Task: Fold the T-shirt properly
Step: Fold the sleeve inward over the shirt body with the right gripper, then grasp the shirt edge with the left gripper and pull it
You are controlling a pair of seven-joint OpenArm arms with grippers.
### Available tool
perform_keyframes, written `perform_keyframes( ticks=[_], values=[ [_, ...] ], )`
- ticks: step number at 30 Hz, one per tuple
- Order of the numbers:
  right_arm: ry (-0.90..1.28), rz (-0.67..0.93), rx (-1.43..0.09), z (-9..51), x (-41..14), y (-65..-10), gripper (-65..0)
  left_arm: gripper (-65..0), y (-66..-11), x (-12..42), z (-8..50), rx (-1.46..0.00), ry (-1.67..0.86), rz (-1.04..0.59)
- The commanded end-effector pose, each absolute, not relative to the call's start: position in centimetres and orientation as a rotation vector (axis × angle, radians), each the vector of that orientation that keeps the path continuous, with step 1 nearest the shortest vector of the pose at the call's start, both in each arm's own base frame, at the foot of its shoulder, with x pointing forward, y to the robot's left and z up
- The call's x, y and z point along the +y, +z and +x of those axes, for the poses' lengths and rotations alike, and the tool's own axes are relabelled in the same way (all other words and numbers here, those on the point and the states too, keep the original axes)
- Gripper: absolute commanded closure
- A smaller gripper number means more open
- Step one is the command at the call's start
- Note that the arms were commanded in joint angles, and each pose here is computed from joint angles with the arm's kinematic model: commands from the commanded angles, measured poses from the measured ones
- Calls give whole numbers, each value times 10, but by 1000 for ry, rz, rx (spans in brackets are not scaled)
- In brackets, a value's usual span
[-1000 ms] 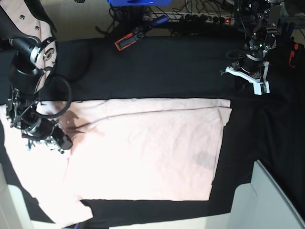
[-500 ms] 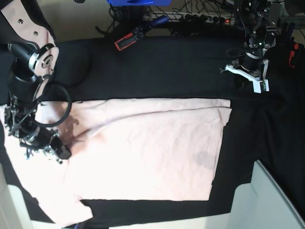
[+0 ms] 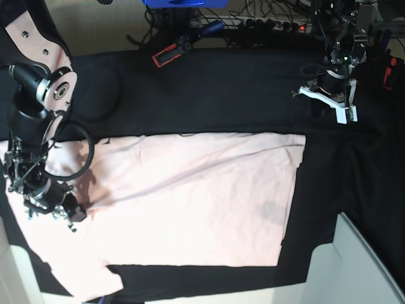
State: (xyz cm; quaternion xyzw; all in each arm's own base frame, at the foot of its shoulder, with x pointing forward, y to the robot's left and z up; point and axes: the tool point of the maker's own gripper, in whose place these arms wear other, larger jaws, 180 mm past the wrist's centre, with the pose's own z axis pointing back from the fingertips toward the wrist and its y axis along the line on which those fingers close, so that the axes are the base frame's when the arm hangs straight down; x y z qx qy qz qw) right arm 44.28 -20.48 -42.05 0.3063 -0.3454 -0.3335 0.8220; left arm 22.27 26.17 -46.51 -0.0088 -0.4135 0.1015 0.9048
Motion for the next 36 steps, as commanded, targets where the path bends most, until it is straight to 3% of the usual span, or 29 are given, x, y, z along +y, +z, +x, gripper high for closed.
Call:
perform_keyframes(
  ticks=[1, 8, 10, 15, 21, 26, 29, 32, 36],
  values=[
    [-703, 673, -809, 461, -212, -397, -23, 0, -456, 268, 229, -890, 199, -8],
    [-735, 711, -831, 464, -213, -391, -313, 0, -455, 268, 231, -894, 199, -8],
    [-776, 743, -846, 461, -217, -391, -342, 0, -454, 268, 231, -895, 199, -9],
    [-834, 674, -1016, 451, -251, -381, -345, 0, -451, 265, 236, -907, 193, -16],
    [-443, 488, -1004, 425, -235, -377, -345, -10, -443, 259, 253, -939, 191, -33],
    [-333, 443, -998, 398, -224, -379, -344, -202, -429, 247, 263, -986, 191, -67],
    [-323, 436, -977, 387, -222, -387, -342, -279, -426, 238, 267, -1001, 205, -88],
    [-279, 374, -948, 381, -225, -396, -287, -319, -425, 227, 276, -1017, 236, -115],
    [-205, 273, -907, 374, -231, -409, -187, -322, -428, 217, 286, -1024, 270, -141]
  ],
)
